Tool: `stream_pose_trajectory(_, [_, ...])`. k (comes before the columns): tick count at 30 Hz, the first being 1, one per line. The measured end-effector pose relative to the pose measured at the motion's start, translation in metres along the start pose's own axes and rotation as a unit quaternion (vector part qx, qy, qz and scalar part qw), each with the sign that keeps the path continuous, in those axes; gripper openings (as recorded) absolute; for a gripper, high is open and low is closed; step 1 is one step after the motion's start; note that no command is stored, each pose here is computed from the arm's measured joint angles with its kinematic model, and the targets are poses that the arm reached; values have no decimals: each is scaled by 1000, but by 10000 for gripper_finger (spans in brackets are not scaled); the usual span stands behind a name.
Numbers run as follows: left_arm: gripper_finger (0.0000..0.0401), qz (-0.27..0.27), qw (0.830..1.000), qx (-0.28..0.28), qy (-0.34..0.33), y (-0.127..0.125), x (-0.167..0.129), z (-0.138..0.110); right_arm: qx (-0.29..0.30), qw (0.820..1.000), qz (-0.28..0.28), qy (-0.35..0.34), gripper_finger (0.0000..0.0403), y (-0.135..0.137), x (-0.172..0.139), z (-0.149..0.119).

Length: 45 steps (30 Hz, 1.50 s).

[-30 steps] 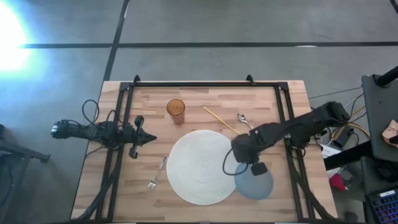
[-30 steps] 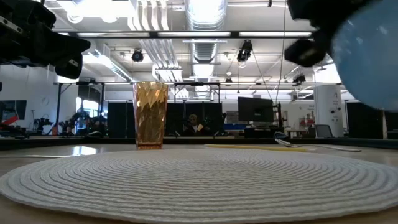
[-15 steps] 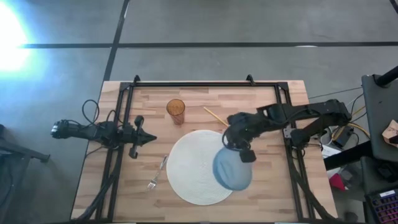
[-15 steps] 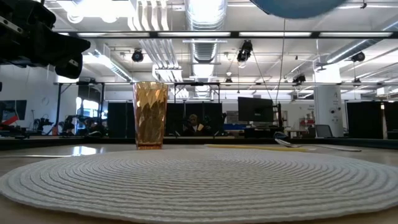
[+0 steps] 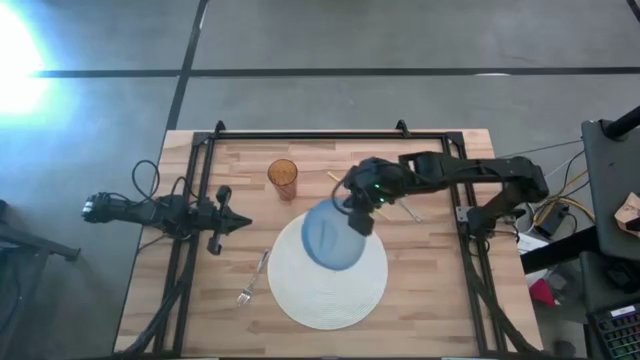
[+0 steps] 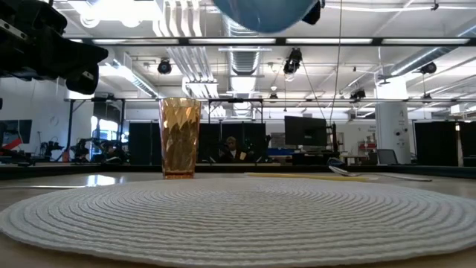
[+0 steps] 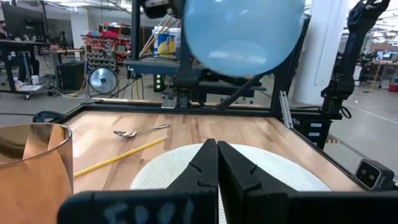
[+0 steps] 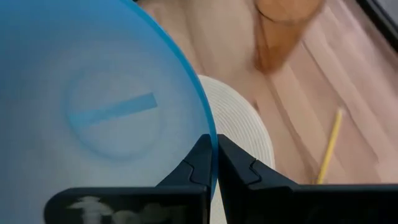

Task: Pick & Place Utensil
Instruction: Put the blue bowl on the white tablemat

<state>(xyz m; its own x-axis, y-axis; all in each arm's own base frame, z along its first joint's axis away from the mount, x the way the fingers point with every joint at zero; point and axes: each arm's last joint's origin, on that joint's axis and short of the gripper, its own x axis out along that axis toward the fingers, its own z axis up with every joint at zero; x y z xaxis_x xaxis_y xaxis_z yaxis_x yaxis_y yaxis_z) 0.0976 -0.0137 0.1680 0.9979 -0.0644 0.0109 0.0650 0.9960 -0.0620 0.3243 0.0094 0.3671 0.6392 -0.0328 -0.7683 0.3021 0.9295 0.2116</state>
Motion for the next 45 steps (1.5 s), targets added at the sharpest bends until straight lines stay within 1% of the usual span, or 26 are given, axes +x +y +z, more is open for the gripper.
stream_pose_trajectory(3, [0,0,1000,0,2,0,0,0,32,998,-28,44,8,-7,15,0])
stream_pose_trajectory(7, [0,0,1000,0,2,0,0,0,56,990,-60,115,8,-9,37,-4])
stream_pose_trajectory(9, [0,0,1000,0,2,0,0,0,63,985,-68,145,8,-9,50,-6])
stream_pose_trajectory(14, [0,0,1000,0,3,0,0,0,78,974,-55,205,8,-6,82,-12])
stream_pose_trajectory(18, [0,0,1000,-1,3,0,0,-1,79,968,-46,234,8,-2,101,-17])
stream_pose_trajectory(22, [0,0,1000,-1,4,0,0,-1,92,961,-46,257,8,-2,117,-21])
stream_pose_trajectory(34, [0,0,1000,-9,6,0,0,-1,133,947,-64,285,8,4,149,-32])
stream_pose_trajectory(38, [0,0,1000,-10,5,0,0,-1,145,949,-62,273,8,11,157,-34])
stream_pose_trajectory(45, [0,0,1000,-11,5,0,0,-1,140,957,-95,237,8,17,160,-35])
